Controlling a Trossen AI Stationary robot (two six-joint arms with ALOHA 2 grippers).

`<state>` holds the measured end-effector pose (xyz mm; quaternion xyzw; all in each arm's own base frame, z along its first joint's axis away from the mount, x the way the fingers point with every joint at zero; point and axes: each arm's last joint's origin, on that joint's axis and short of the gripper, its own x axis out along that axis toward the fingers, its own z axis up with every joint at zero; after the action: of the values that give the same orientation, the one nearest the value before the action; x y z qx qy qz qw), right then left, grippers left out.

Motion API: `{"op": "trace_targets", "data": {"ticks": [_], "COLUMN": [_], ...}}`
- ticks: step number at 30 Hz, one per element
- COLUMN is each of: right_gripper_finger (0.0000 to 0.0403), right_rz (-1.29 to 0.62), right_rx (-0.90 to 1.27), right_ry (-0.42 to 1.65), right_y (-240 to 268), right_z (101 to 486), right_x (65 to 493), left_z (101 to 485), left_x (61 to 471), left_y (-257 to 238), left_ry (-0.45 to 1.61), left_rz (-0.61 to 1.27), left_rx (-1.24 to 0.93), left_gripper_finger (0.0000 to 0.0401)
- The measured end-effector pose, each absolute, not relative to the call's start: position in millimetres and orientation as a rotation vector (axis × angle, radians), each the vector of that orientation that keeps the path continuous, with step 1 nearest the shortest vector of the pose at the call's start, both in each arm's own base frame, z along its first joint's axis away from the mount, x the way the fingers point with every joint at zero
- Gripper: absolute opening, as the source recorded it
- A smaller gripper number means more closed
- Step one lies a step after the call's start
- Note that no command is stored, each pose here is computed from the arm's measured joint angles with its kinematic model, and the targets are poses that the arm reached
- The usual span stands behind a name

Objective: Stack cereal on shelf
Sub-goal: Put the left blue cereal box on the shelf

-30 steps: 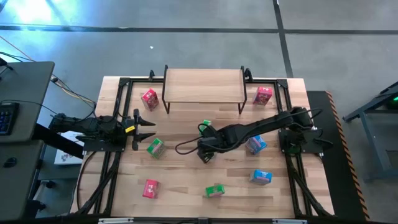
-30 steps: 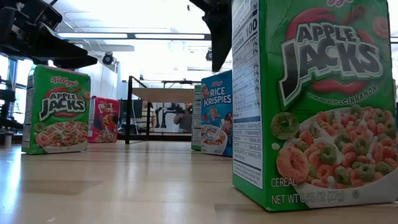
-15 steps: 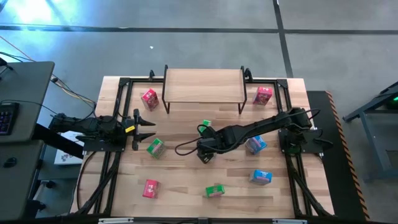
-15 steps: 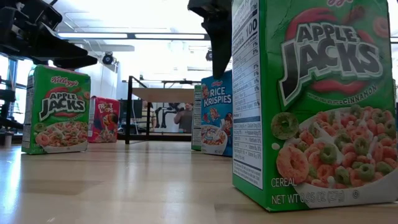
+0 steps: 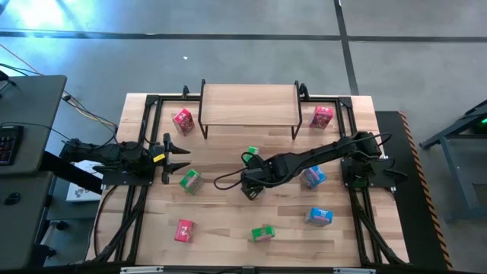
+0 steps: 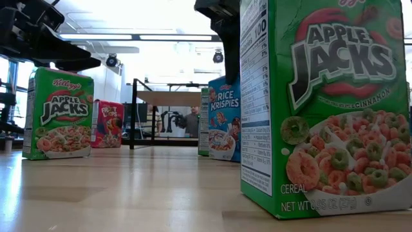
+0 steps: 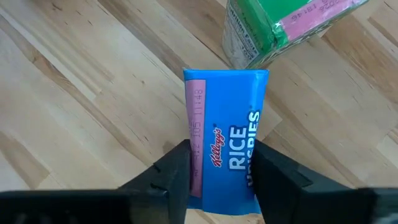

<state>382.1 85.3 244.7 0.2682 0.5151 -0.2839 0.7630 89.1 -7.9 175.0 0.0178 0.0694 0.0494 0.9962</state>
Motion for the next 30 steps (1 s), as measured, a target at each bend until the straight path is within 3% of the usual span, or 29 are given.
{"op": "trace_targets", "data": {"ticks": [9, 30], "right_gripper_finger": [0.0131, 0.0131], "right_rz": [-0.515, -0.389], "right_rx": [0.612, 0.666], "right_ry": [1.162, 0.937], "right_y": [87, 60], "right_z": [255, 347], "right_x": [377, 328], "left_z": [175, 175], "left_x": [89, 89], "left_y": [-8, -8], "left_ry": [0.139, 0.139], "left_rz": [0.099, 0.099], "left_rx": [0.036, 0.036], "left_gripper_finger": [0.019, 0.019]}}
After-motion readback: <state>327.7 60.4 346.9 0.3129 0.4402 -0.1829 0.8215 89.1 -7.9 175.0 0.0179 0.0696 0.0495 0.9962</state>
